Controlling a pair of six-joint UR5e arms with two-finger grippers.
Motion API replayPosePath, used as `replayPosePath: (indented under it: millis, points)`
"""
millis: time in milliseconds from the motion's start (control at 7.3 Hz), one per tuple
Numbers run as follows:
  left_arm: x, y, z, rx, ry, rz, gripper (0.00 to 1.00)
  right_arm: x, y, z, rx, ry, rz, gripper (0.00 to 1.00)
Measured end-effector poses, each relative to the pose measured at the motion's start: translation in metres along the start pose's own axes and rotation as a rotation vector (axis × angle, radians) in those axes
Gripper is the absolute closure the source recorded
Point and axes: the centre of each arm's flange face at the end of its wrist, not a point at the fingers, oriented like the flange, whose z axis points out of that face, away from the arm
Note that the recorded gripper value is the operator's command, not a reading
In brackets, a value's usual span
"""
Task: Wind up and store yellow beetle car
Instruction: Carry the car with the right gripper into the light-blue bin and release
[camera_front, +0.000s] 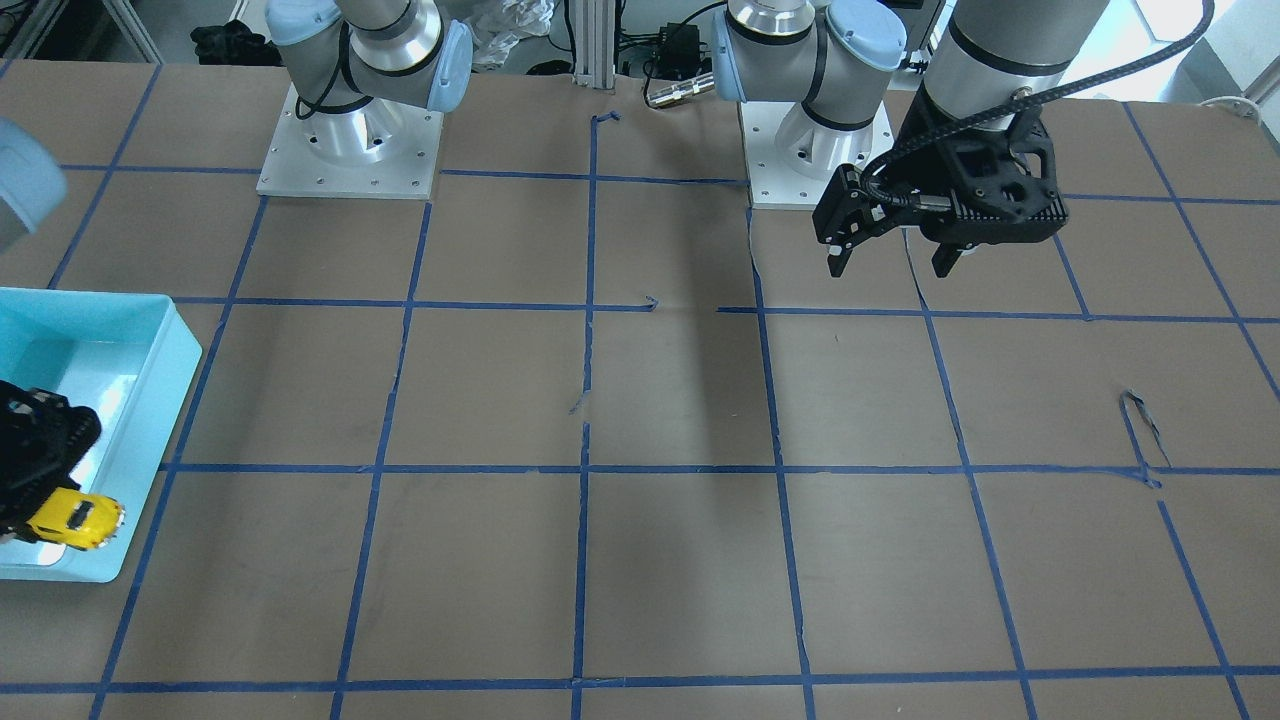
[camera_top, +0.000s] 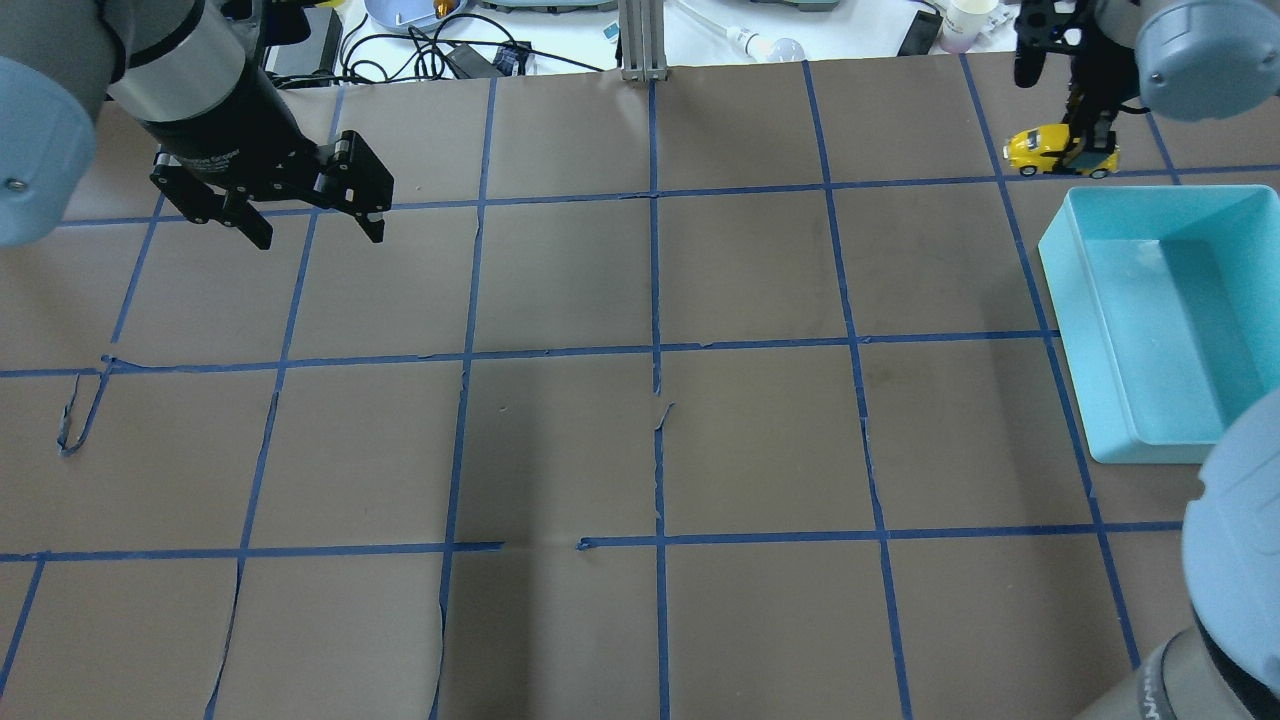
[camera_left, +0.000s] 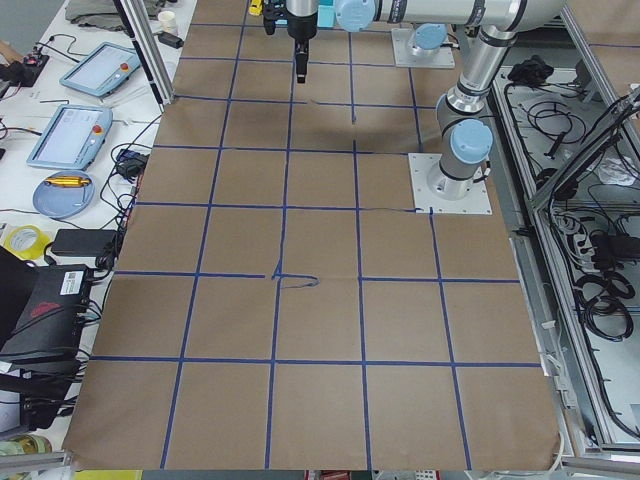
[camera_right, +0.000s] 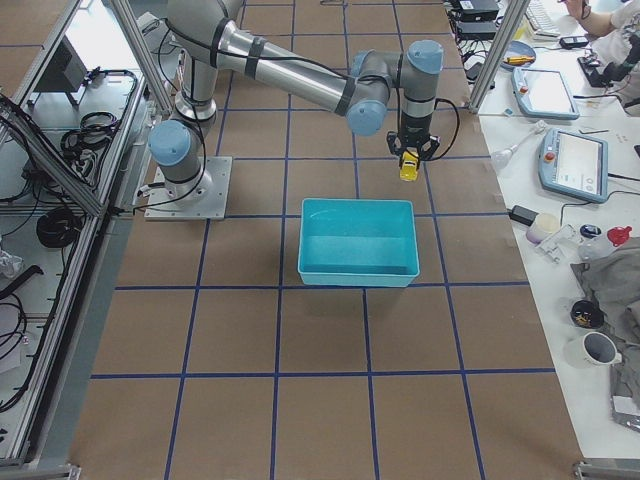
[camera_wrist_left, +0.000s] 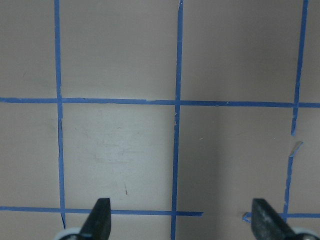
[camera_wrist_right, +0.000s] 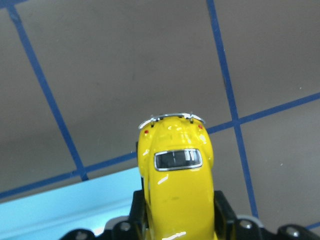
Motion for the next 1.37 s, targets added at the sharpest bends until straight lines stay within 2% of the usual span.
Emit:
replayPosePath:
  millis: [137,411,548,821,958,1095,1232,1369]
  points:
    - [0.000,-0.001,0.000,0.005,0.001,-0.001,0.00,-0.004,0.039,0.002,-0.004,-0.040,-0.041,1.00]
    - [-0.001,-0.001,-0.002,0.011,0.001,-0.002,0.00,-0.021,0.109,0.036,0.018,-0.124,-0.125,1.00]
    - [-0.001,-0.001,-0.002,0.011,0.001,-0.003,0.00,-0.033,0.128,0.059,0.032,-0.163,-0.140,1.00]
    - [-0.001,-0.001,-0.002,0.011,0.002,-0.003,0.00,-0.055,0.137,0.098,0.045,-0.226,-0.149,1.00]
    - [-0.001,-0.001,-0.002,0.011,0.003,-0.003,0.00,-0.064,0.138,0.113,0.039,-0.243,-0.149,0.91]
    - [-0.001,-0.001,-0.002,0.011,0.003,-0.003,0.00,-0.070,0.140,0.128,0.022,-0.250,-0.147,0.80]
    - [0.000,0.000,-0.002,0.010,0.003,-0.002,0.00,-0.074,0.142,0.144,0.014,-0.261,-0.143,0.32]
    - [0.000,0.000,-0.001,0.010,0.003,-0.002,0.00,-0.076,0.142,0.157,0.019,-0.276,-0.139,0.00]
